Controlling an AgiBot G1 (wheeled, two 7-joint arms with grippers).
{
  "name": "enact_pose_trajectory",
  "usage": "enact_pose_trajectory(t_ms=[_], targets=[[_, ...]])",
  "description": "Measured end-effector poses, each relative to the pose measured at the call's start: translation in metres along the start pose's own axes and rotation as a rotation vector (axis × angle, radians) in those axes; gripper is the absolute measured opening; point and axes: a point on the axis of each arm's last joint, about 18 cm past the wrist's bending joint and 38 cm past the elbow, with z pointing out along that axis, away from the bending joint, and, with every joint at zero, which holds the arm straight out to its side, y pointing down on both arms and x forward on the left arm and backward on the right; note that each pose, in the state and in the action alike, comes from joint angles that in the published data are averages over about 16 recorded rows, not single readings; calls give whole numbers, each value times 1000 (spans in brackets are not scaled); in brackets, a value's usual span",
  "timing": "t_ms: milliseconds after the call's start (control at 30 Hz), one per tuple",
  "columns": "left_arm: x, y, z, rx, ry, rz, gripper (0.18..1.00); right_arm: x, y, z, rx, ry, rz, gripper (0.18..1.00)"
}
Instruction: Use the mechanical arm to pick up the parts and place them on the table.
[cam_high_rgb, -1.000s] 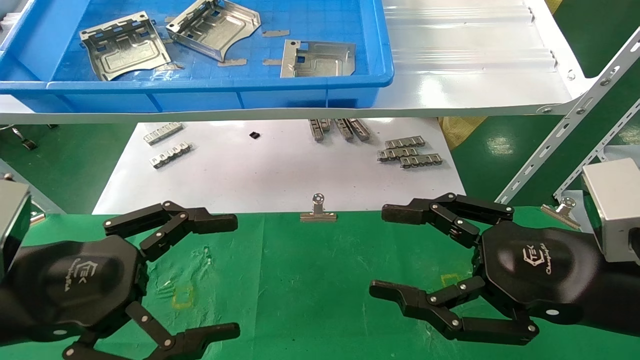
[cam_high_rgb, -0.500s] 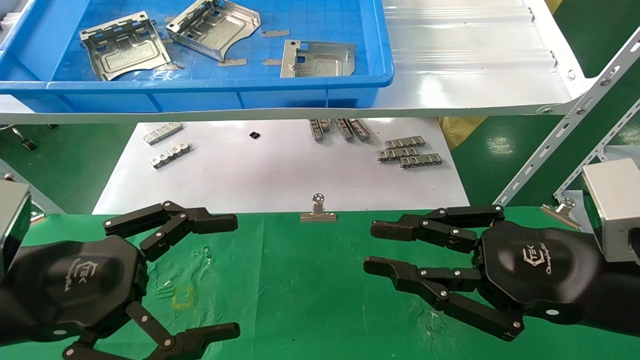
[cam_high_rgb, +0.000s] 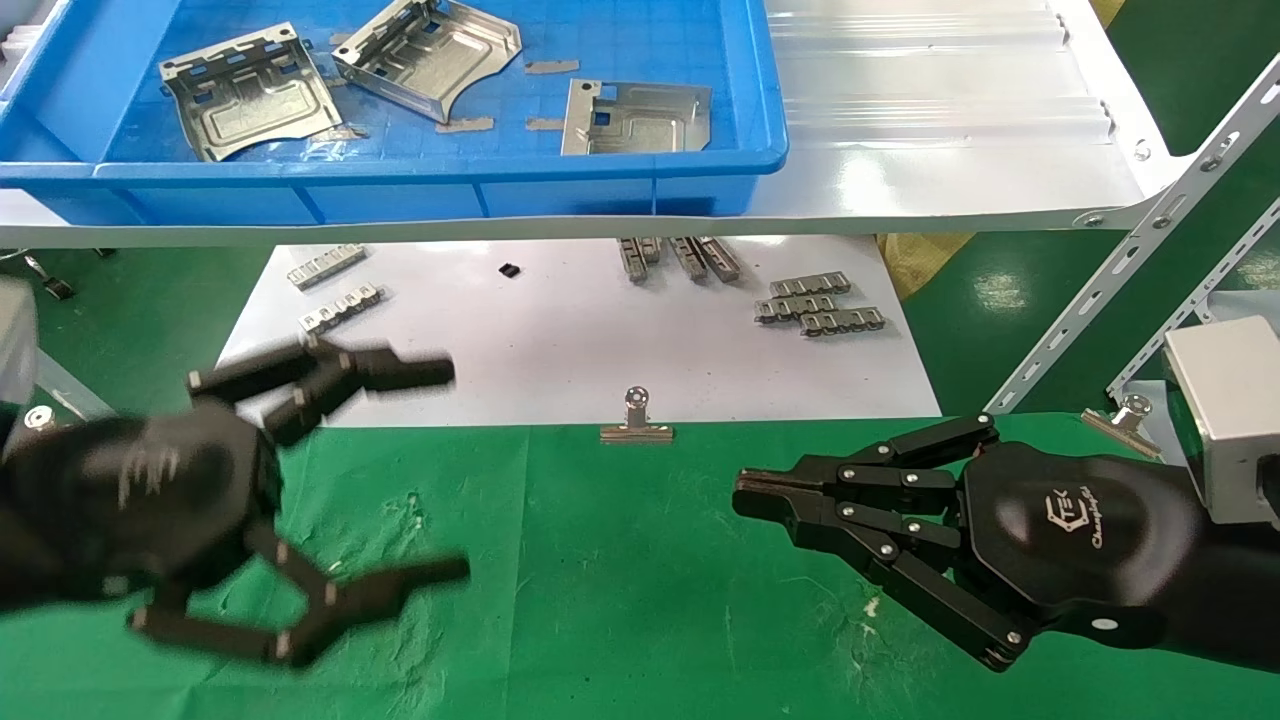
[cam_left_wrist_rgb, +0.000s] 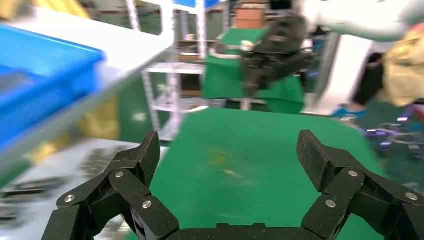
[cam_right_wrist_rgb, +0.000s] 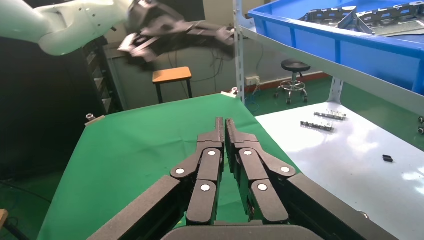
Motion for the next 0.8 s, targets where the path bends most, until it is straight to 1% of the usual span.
enact_pose_trajectory(t_ms=[100, 267, 433, 533, 667, 800], targets=[[-29, -13, 2, 3, -68, 34, 1001, 0, 0, 0, 0, 0, 0, 227], [-92, -35, 11, -11, -215, 75, 1001, 0, 0, 0, 0, 0, 0, 202], [-159, -53, 26, -64, -388, 75, 1001, 0, 0, 0, 0, 0, 0, 192], [-193, -58, 36, -114, -489, 64, 1001, 0, 0, 0, 0, 0, 0, 192], [-227, -57, 47, -184, -609, 44, 1001, 0, 0, 0, 0, 0, 0, 192], [-248, -50, 56, -239, -705, 21, 1000, 0, 0, 0, 0, 0, 0, 195]])
